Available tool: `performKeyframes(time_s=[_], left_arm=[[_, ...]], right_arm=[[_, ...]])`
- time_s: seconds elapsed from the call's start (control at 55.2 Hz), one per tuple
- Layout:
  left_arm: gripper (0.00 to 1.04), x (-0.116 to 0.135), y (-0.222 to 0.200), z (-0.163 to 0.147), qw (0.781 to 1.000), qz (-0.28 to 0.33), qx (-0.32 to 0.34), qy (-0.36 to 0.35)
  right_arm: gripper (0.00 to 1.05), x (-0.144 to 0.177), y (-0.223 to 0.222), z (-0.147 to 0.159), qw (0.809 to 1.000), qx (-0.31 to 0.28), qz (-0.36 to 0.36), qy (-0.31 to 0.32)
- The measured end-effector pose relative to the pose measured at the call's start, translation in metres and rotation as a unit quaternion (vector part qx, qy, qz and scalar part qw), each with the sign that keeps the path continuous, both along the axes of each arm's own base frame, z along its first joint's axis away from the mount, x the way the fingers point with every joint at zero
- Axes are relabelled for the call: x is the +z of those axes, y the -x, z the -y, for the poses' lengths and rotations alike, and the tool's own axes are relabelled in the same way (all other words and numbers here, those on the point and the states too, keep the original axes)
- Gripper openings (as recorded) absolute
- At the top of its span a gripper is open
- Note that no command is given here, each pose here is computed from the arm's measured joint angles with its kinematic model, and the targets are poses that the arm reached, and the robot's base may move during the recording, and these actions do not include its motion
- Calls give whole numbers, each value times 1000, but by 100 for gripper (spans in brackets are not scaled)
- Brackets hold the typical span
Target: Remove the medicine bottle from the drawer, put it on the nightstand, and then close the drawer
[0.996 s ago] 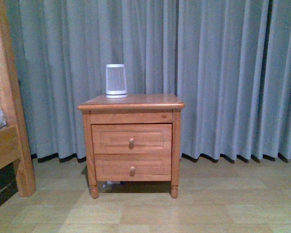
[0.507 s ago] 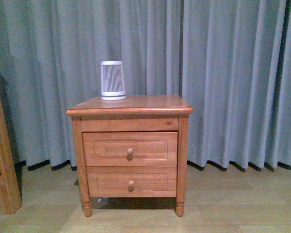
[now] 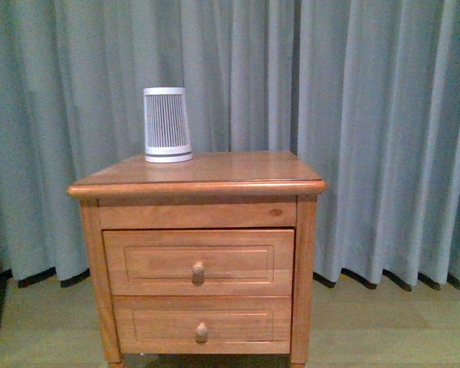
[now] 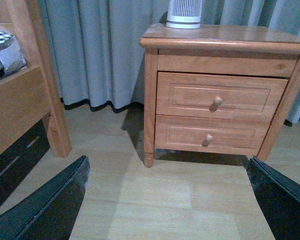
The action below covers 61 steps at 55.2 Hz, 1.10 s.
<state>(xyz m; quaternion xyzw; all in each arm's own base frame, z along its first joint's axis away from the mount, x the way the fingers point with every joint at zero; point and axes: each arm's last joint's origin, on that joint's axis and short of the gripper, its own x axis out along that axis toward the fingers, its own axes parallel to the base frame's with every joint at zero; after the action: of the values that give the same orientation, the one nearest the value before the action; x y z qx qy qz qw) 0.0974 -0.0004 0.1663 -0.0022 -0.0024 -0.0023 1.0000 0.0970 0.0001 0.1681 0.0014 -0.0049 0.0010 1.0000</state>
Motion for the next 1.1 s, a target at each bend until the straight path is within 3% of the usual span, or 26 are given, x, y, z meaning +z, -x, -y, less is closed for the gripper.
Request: performKeyframes(time_s=[0.362, 0.417, 0.453, 0.507, 0.634, 0.761, 0.888, 1.105], left_arm=[[98, 0, 0, 0, 1000, -3, -1, 1], [98, 2, -2, 1, 993, -94, -55, 36], [98, 10, -8, 2, 985, -138, -84, 64], [98, 30, -22, 3, 980, -149, -103, 79], [98, 118, -83, 11, 988, -56, -126, 66], [98, 144, -134, 27, 989, -18, -140, 41], [98, 131, -187, 51, 988, -32, -149, 25], [98, 61, -253, 98, 979, -125, -160, 0]], right_arm=[[104, 0, 0, 0, 1000, 0, 0, 0], [104, 0, 0, 0, 1000, 0, 0, 0], [104, 0, 0, 0, 1000, 0, 0, 0], [104, 0, 0, 0, 1000, 0, 0, 0], [104, 0, 0, 0, 1000, 0, 0, 0], [104, 0, 0, 0, 1000, 0, 0, 0], [104, 0, 0, 0, 1000, 0, 0, 0], [104, 0, 0, 0, 1000, 0, 0, 0]])
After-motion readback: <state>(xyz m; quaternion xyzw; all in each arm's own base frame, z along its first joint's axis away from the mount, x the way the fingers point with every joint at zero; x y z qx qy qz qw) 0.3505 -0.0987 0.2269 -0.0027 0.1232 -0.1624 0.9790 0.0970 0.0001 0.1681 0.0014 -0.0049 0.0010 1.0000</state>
